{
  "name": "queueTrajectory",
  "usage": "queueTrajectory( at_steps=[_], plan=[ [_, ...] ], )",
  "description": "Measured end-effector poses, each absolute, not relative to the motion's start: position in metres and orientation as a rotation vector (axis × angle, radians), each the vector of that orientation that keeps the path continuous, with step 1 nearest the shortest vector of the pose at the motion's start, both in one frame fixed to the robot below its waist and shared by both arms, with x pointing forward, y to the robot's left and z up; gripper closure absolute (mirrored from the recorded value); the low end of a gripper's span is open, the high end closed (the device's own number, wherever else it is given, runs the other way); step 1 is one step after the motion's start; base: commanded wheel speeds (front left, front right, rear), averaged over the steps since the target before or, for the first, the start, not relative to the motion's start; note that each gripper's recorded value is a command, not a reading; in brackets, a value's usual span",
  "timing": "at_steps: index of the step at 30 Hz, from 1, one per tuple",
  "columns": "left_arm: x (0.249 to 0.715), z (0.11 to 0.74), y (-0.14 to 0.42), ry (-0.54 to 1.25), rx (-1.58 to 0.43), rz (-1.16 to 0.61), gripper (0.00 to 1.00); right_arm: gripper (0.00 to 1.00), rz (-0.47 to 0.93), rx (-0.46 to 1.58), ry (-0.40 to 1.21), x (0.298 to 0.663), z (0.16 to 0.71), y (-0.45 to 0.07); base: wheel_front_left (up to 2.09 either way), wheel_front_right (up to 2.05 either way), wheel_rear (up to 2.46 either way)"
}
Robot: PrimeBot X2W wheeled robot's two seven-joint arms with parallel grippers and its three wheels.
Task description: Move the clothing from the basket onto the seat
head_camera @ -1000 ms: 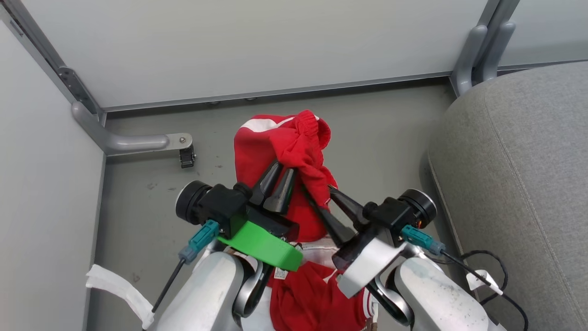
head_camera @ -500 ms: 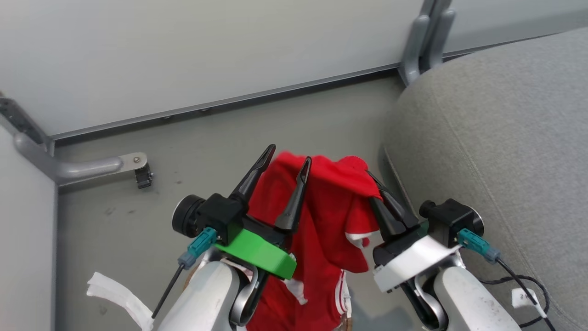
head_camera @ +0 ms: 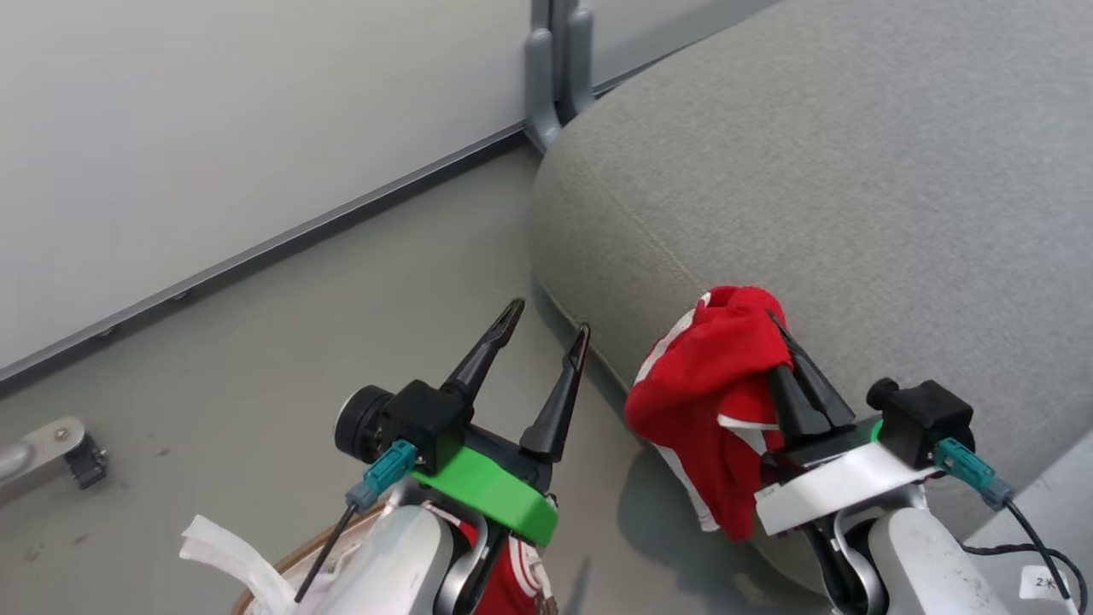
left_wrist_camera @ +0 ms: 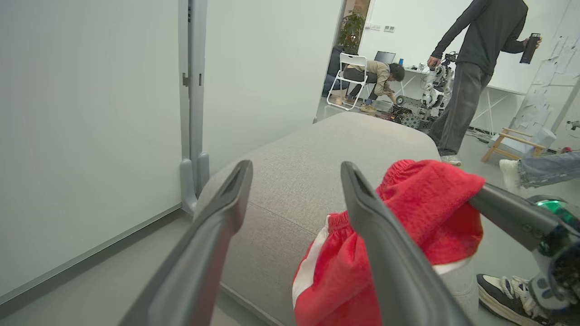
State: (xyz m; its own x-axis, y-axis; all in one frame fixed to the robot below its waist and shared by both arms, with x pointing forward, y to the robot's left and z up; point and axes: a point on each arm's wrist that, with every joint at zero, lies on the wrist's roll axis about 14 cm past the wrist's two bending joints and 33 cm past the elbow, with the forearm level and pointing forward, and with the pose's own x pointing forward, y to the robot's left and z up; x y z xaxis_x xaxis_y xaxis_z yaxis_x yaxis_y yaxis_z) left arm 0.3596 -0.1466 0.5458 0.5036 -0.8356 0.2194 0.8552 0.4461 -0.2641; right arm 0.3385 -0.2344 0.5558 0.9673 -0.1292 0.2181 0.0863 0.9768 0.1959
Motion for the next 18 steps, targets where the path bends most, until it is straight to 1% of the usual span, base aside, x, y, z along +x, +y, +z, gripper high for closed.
queueTrajectory(
  at_steps=[5, 8, 12, 15, 18],
  plan=[
    [0.344, 0.544, -0.174, -0.038, -0.370, -1.145, 0.00, 1.00, -0.226, 0.150, -0.257, 0.314, 0.563, -0.269, 0.00, 0.00, 0.00],
    [0.342, 0.541, -0.181, -0.024, -0.372, -1.165, 0.00, 1.00, -0.256, 0.106, -0.263, 0.309, 0.568, -0.284, 0.00, 0.00, 0.00],
    [0.346, 0.530, -0.180, -0.002, -0.369, -1.154, 0.00, 1.00, -0.244, 0.012, -0.304, 0.323, 0.594, -0.301, 0.00, 0.00, 0.00],
    [0.348, 0.527, -0.181, 0.003, -0.373, -1.159, 0.00, 1.00, -0.282, -0.036, -0.363, 0.332, 0.622, -0.330, 0.00, 0.00, 0.00],
    [0.357, 0.525, -0.180, -0.006, -0.370, -1.152, 0.00, 1.00, -0.275, -0.136, -0.401, 0.351, 0.654, -0.350, 0.00, 0.00, 0.00]
  ],
)
